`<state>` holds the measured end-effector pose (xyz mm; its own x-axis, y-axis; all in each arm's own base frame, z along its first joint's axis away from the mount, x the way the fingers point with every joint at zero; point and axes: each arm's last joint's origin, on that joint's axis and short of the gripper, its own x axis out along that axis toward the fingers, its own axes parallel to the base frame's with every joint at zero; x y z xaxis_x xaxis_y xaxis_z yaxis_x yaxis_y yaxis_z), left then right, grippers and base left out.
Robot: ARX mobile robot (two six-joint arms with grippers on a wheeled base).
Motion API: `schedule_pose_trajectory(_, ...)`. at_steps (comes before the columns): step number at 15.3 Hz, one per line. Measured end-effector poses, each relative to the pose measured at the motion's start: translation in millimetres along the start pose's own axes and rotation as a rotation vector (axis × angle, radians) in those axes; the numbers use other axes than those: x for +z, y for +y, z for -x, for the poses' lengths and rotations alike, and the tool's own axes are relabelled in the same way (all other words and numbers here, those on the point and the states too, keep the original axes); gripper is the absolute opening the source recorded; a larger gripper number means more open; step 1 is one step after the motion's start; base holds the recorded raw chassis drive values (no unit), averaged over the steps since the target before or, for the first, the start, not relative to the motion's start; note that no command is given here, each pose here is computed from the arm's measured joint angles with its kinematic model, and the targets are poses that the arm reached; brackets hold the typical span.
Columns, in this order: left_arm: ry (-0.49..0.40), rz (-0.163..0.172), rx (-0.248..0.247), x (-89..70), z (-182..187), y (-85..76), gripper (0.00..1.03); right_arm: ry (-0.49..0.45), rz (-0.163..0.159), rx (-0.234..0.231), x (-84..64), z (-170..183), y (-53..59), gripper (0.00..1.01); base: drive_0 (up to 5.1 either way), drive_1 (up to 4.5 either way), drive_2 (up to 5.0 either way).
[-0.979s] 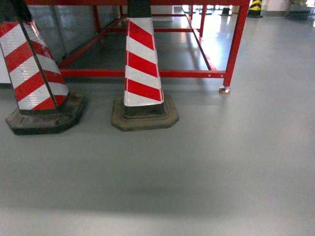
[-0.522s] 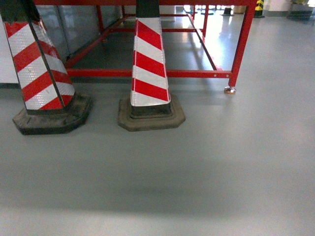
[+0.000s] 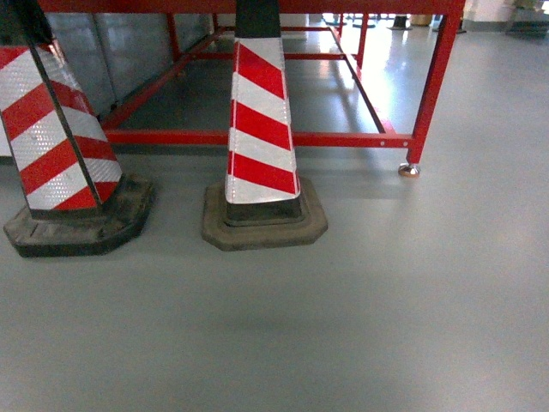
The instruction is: Pick capacitor and pack into box
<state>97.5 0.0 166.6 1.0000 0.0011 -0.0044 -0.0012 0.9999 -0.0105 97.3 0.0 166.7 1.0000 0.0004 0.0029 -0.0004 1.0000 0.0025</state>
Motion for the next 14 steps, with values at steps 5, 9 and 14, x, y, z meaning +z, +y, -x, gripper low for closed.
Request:
schedule_pose_trajectory(5,0.0,0.0,-0.002,0.0,0.0,0.0,0.44,0.001,0.0,0.0,-0.1,0.0,0.0,0.98,-0.1,4.13,-4.3)
schedule_pose_trajectory(9,-0.001,0.0,-0.002,0.1,0.0,-0.1,0.44,0.001,0.0,0.0,-0.1,0.0,0.0,0.98,0.0,4.16,-4.2)
schedule_pose_trajectory(14,-0.006,0.0,0.001,0.6,0.0,0.0,0.44,-0.002,0.0,-0.001,0.2,0.0,0.0,0.98,0.1,3.43,-3.3)
